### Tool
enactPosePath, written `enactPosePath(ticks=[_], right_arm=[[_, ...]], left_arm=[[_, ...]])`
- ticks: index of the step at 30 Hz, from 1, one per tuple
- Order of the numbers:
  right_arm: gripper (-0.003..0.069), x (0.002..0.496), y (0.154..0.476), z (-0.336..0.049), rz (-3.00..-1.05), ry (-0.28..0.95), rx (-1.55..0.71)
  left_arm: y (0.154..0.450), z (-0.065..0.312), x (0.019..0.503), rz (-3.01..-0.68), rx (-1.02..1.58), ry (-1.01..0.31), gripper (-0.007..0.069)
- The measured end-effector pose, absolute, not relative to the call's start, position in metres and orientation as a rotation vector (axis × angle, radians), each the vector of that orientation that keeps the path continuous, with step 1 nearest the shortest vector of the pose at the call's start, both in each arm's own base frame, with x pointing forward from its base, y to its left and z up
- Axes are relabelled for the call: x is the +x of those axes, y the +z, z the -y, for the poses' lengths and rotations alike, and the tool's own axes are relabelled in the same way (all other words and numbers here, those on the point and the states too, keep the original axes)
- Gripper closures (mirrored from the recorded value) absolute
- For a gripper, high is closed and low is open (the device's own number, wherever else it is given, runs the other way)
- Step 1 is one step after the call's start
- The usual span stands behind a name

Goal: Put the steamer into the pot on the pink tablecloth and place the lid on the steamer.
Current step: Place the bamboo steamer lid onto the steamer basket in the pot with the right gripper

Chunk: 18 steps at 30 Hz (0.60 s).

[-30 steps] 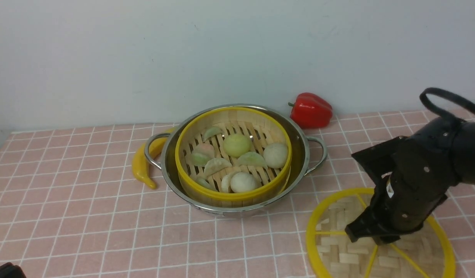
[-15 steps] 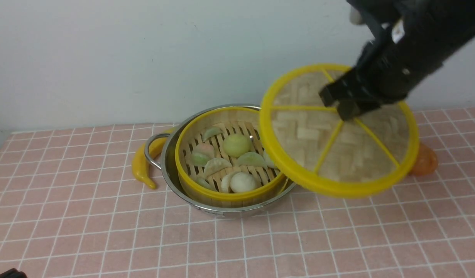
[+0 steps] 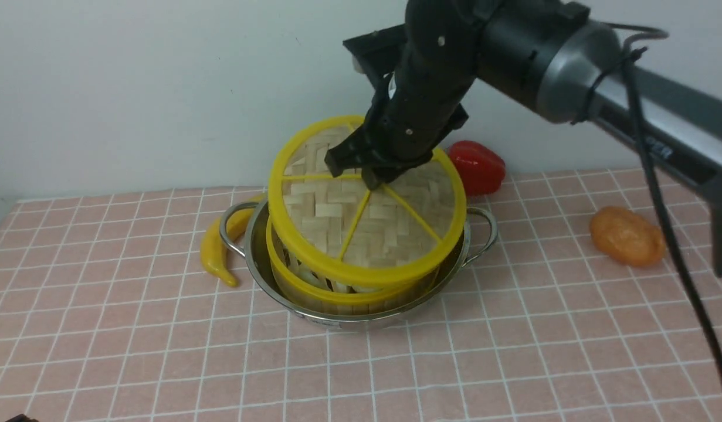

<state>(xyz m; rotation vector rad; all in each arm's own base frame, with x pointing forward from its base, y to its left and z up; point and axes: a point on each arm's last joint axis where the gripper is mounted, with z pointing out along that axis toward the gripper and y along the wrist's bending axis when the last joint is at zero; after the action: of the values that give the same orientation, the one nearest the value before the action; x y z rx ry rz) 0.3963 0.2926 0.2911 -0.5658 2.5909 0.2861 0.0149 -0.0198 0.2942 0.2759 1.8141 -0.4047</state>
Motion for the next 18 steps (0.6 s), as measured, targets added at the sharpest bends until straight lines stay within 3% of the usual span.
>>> enactPosePath(ticks=[18], right_arm=[[0.0512, 0.414, 0.249, -0.305, -2.629, 0.234, -0.601]], left_arm=[[0.294, 0.020, 0.015, -1.817, 0.280, -0.398, 0.0613]])
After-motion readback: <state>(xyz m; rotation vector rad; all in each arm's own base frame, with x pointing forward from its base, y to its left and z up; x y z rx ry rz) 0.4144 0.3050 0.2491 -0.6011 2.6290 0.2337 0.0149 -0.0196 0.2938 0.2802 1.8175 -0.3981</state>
